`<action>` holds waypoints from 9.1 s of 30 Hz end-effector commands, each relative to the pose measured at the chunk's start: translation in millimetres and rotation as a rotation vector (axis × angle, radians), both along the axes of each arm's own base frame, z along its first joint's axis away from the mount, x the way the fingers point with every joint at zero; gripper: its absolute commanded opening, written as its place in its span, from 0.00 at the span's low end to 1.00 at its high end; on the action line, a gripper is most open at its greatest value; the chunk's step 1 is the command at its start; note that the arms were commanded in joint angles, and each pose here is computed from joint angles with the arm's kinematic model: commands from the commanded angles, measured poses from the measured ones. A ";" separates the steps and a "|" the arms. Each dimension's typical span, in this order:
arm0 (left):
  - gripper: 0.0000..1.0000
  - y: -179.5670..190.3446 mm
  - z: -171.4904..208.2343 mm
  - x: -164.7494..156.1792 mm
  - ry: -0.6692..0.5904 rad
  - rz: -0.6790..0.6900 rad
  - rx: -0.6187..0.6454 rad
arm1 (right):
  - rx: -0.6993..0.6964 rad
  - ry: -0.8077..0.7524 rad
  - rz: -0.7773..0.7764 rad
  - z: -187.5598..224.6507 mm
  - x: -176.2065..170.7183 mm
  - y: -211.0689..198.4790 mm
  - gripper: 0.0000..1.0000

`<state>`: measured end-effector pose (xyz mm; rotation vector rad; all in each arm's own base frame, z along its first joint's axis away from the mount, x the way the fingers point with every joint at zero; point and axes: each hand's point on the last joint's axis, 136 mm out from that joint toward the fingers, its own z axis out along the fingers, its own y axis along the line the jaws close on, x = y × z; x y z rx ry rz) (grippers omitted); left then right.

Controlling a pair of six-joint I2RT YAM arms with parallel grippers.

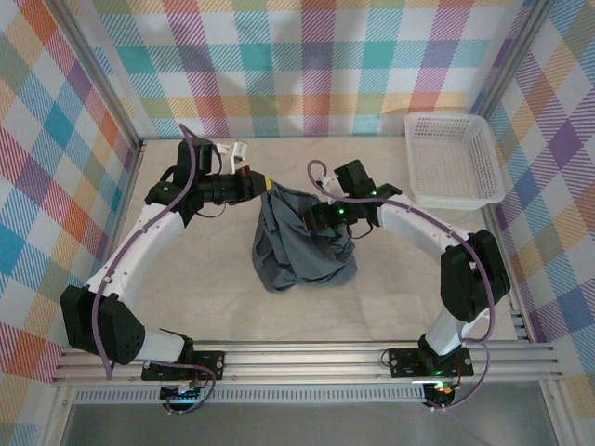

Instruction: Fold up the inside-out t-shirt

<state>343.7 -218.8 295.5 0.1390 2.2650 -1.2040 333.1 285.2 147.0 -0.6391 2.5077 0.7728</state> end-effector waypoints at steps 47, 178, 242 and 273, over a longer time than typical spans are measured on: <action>0.00 71.1 274.5 -19.1 -0.633 0.259 0.002 | -0.185 -0.449 -0.264 244.4 73.9 -96.9 0.00; 0.00 25.0 -9.6 26.9 0.074 0.192 0.485 | 0.238 -0.451 0.245 139.5 -32.9 72.3 0.00; 0.00 -37.8 21.9 -25.4 -0.113 -0.058 0.177 | 0.415 -0.093 -0.098 129.5 -9.3 20.3 0.61; 0.61 11.7 -7.5 -33.5 -0.305 -0.071 0.284 | 0.771 0.029 0.103 187.2 -26.6 9.7 0.00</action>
